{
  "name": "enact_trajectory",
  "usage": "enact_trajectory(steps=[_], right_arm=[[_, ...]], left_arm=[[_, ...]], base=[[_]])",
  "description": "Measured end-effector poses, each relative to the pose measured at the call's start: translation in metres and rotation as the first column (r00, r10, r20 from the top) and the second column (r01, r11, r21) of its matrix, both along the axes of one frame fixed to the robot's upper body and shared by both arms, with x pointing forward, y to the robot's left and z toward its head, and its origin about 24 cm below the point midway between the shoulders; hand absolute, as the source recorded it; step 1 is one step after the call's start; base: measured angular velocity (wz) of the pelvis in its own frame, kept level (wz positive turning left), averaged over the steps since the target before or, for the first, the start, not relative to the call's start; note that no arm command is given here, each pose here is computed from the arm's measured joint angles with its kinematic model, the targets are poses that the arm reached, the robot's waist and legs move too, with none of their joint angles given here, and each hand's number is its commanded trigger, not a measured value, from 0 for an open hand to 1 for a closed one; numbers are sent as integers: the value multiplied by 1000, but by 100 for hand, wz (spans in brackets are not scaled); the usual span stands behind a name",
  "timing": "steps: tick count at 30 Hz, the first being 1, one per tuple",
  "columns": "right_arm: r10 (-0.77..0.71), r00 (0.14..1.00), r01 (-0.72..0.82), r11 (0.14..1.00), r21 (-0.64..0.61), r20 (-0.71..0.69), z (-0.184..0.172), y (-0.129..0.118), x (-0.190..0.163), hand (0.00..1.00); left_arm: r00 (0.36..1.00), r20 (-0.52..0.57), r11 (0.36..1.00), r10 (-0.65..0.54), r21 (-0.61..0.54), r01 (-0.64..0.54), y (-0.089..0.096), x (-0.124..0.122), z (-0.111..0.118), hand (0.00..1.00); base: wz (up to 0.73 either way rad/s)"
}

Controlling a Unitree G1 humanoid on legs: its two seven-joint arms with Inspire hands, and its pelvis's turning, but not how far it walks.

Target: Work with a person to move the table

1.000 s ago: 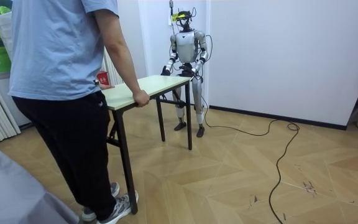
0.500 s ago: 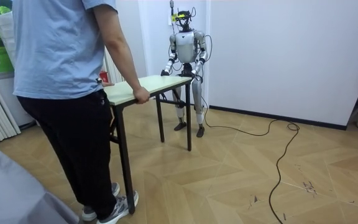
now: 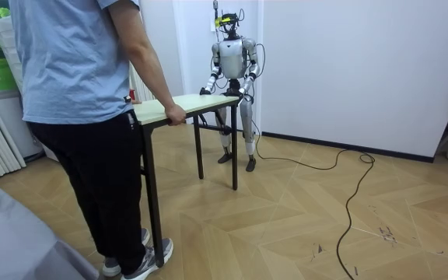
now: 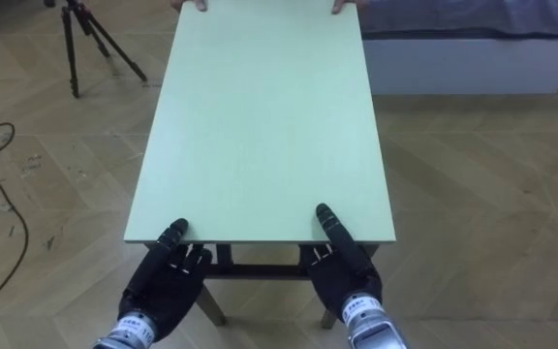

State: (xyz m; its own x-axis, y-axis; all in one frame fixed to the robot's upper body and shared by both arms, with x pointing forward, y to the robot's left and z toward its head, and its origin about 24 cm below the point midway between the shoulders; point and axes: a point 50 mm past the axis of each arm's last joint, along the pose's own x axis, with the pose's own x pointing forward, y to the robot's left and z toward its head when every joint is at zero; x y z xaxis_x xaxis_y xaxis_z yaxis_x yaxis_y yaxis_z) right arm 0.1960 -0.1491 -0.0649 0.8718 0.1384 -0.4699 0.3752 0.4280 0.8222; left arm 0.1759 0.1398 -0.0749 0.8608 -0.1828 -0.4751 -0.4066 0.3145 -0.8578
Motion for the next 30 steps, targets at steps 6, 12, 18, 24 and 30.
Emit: enact_trajectory(steps=[6, 12, 18, 24, 30], right_arm=[[8, 1000, -8, 1000, 1, 10, -2, -1, -1, 100], [7, 1000, -7, 1000, 2, 9, -2, -2, -1, 100], [10, 1000, -10, 1000, -9, 4, 2, -2, 0, 100], [10, 1000, -10, 1000, -1, 23, 7, -1, 2, 100], [-14, 997, 12, 1000, 28, 74, 17, 0, 0, 100]], left_arm=[[1000, -3, 1000, 1, -1, -1, 1, -1, 0, 100], [1000, -6, 1000, -5, -1, 5, 2, 0, 0, 100], [1000, -1, 1000, -3, -2, 3, 2, 1, 1, 100], [1000, 16, 1000, 1, -3, -1, 2, 4, 6, 100], [997, 80, 1000, -10, 5, 10, 0, 8, 18, 100]], base=[[0], [0], [-1], [0], [0]])
